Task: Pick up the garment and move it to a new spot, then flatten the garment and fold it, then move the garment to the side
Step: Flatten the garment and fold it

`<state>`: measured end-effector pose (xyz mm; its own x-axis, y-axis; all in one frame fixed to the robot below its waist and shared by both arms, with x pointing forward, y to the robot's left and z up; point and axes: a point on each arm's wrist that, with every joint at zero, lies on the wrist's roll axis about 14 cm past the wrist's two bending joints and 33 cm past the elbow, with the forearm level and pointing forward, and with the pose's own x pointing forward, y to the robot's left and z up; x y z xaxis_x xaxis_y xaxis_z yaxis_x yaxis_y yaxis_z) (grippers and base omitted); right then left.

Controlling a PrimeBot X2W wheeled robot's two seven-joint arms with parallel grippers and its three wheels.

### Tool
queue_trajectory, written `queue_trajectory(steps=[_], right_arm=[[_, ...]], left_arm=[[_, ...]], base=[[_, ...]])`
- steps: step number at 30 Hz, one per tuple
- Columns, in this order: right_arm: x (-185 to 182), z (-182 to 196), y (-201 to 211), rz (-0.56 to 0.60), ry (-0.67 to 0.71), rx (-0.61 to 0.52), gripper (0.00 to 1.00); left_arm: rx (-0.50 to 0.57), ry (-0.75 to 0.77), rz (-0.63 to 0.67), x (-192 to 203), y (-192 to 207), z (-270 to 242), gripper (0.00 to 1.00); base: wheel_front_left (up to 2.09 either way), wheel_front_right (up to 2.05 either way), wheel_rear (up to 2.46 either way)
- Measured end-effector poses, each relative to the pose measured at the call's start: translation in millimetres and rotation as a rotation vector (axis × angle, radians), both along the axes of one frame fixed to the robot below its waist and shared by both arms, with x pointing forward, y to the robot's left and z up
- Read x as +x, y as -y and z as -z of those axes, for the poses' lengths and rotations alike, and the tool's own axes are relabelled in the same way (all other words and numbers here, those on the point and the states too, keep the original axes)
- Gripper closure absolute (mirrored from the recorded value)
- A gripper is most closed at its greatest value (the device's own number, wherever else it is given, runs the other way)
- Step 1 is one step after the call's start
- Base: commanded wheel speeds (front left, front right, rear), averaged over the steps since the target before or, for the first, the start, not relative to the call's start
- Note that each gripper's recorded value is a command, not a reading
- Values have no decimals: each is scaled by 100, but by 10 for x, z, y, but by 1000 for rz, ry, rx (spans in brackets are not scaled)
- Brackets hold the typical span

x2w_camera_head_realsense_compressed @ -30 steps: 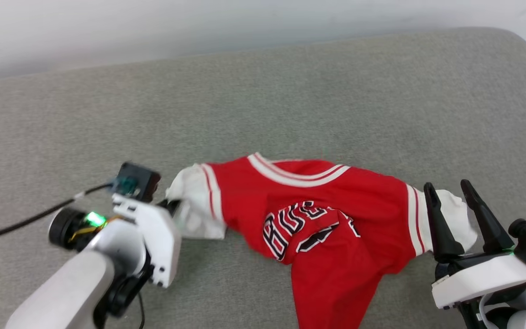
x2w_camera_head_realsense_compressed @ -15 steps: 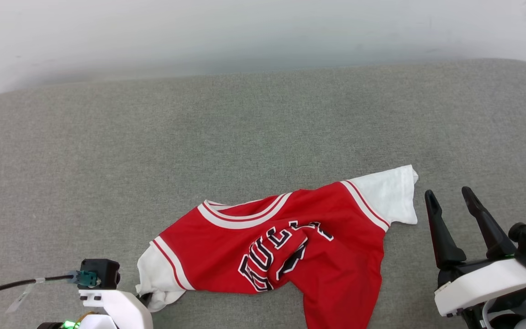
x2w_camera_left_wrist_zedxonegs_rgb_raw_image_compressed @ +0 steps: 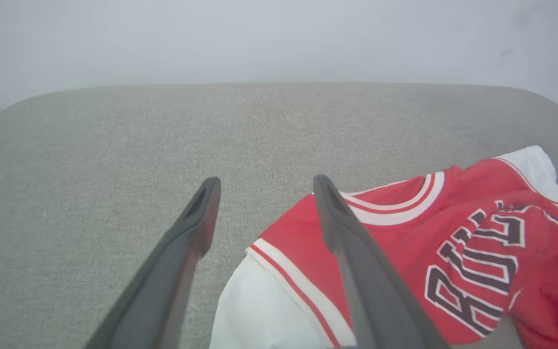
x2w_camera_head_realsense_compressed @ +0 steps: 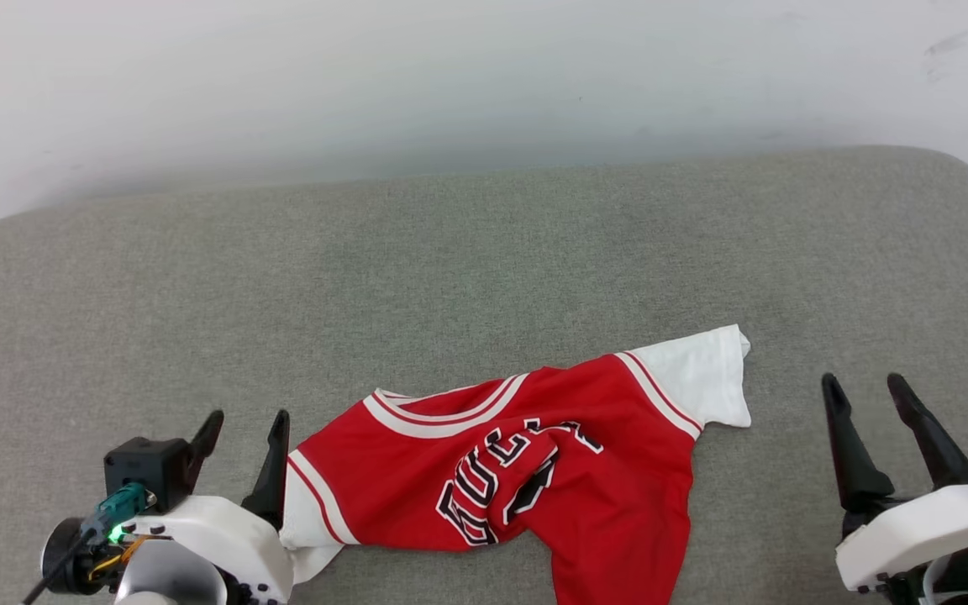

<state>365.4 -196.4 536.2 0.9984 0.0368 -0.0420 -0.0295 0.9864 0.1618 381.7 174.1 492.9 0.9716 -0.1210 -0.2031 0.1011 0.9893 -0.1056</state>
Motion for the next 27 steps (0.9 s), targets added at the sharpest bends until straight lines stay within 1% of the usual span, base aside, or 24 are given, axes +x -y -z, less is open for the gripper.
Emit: queue_trajectory(steps=[3,6,11,12,16,20,23,24,27], right_arm=[[-19,123,127,32,-54,15,0],[-13,262,231,53,-115,31,0],[137,533,406,55,-266,57,0],[194,584,425,50,-298,82,0],[395,851,456,1,-473,85,0],[597,1070,290,-84,-626,79,0],[763,1168,186,-135,-699,59,0],[943,1257,91,-175,-751,28,0],[1139,1327,29,-199,-786,6,0]], left_arm=[[3,110,-8,31,11,-201,0],[0,188,-18,40,25,-347,0],[-10,253,-30,57,47,-490,0],[-13,258,-32,64,51,-503,0],[-16,275,-39,118,43,-532,0],[-14,273,-58,165,-13,-502,0],[-20,270,-66,213,-32,-467,0],[-24,257,-76,271,-60,-401,0],[-21,244,-84,330,-94,-324,0]], base=[[0,0,0],[0,0,0],[0,0,0],[0,0,0],[0,0,0],[0,0,0],[0,0,0],[0,0,0],[0,0,0]])
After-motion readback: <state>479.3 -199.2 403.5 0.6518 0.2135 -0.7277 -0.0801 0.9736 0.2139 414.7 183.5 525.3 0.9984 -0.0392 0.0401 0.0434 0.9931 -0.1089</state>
